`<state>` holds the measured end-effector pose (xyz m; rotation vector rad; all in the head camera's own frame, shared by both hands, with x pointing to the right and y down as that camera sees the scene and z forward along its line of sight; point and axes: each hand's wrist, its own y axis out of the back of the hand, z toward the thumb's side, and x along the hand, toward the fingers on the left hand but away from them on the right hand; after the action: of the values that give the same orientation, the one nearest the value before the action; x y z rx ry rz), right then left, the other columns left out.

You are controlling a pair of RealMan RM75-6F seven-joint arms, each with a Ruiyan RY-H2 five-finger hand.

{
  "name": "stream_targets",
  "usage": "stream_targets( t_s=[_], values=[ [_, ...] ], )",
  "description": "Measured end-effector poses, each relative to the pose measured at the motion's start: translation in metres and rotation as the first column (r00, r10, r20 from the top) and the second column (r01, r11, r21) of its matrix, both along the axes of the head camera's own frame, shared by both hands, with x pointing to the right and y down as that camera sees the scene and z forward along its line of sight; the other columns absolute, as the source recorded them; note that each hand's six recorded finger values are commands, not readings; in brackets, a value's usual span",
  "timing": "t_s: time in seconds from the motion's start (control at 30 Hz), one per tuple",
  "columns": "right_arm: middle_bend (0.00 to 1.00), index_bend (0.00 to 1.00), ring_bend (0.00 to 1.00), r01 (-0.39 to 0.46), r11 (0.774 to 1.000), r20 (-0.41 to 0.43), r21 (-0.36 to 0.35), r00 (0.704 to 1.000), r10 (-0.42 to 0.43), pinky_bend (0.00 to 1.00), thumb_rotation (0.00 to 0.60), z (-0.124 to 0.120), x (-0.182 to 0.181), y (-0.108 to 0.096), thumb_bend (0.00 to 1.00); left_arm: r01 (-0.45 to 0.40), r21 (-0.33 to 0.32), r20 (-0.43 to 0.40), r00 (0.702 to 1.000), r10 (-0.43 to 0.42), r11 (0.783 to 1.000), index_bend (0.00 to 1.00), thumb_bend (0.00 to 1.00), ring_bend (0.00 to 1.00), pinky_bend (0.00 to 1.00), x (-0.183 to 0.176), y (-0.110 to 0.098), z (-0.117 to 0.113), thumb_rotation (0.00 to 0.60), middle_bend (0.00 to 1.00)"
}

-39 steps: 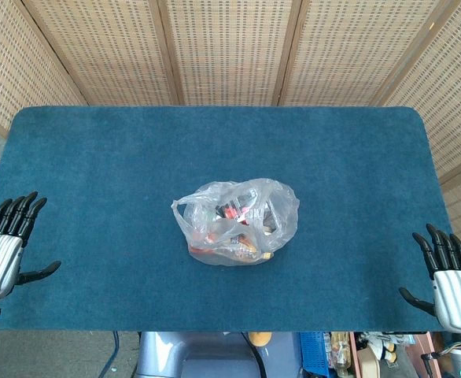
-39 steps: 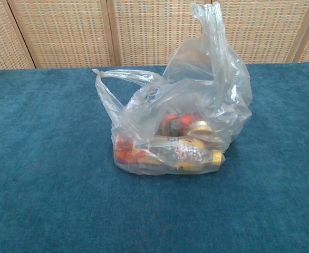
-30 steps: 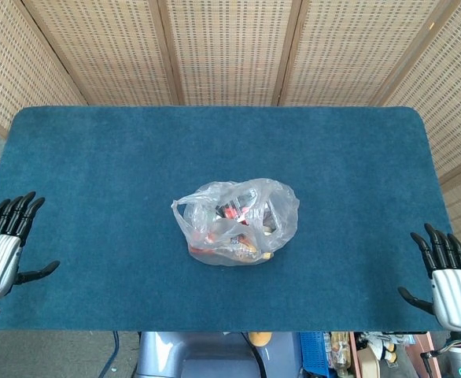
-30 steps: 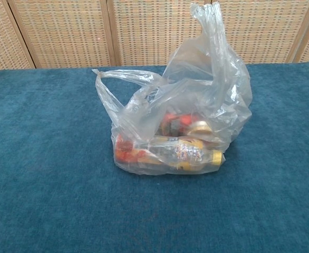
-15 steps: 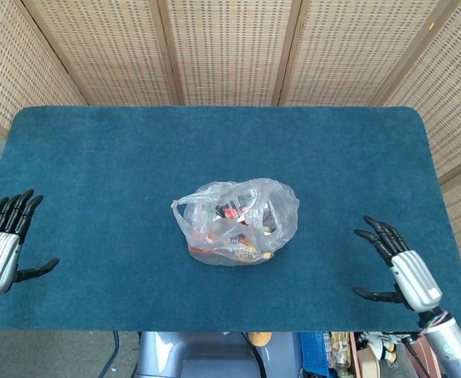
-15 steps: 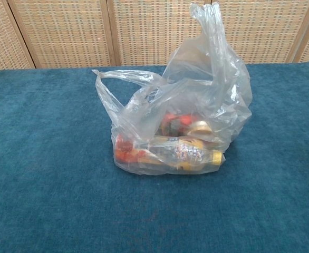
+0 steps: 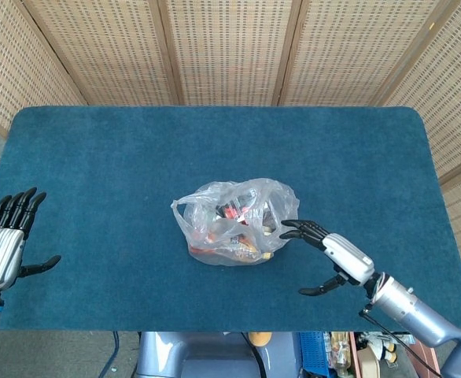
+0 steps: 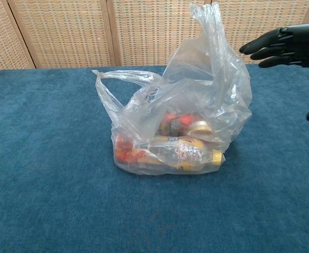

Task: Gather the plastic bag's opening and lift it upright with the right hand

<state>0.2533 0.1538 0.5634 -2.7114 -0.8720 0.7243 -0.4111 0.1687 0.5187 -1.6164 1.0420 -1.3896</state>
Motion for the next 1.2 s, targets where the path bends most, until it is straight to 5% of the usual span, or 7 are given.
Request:
stream_targets(
  t_s=[0.47,0.87,1.07,1.2],
  values=[
    [0.14,0.16,0.0,-0.007,0.993,0.089,-0.118,0.996,0.018,0.03,0.6,0.006,-0.053,-0.018,0.0,0.016,-0.009,-0.004,1.0,-0.016,1.0,0.0,0.1,0.0,0.0,-0.003,-0.004,0.003,0.6,0.0],
    [0.16,0.16,0.0,-0.033,0.95,0.141,-0.311,0.987,0.08,0.04,0.6,0.006,-0.087,-0.04,0.0,0.025,-0.007,-0.018,1.0,-0.025,1.0,0.0,0.1,0.0,0.0,-0.007,-0.005,0.0,0.6,0.0],
    [0.26,0.23,0.12,-0.063,0.896,0.181,-0.44,0.971,0.157,0.11,0.6,0.007,-0.1,-0.045,0.0,0.023,-0.012,-0.021,1.0,-0.023,1.0,0.0,0.1,0.0,0.0,-0.007,-0.004,0.0,0.6,0.0],
    [0.29,0.25,0.15,-0.082,0.832,0.212,-0.548,0.949,0.233,0.15,0.6,0.007,-0.109,-0.049,0.0,0.031,-0.012,-0.025,0.999,-0.032,0.999,0.0,0.1,0.0,0.0,-0.008,-0.005,0.0,0.6,0.0]
  ],
)
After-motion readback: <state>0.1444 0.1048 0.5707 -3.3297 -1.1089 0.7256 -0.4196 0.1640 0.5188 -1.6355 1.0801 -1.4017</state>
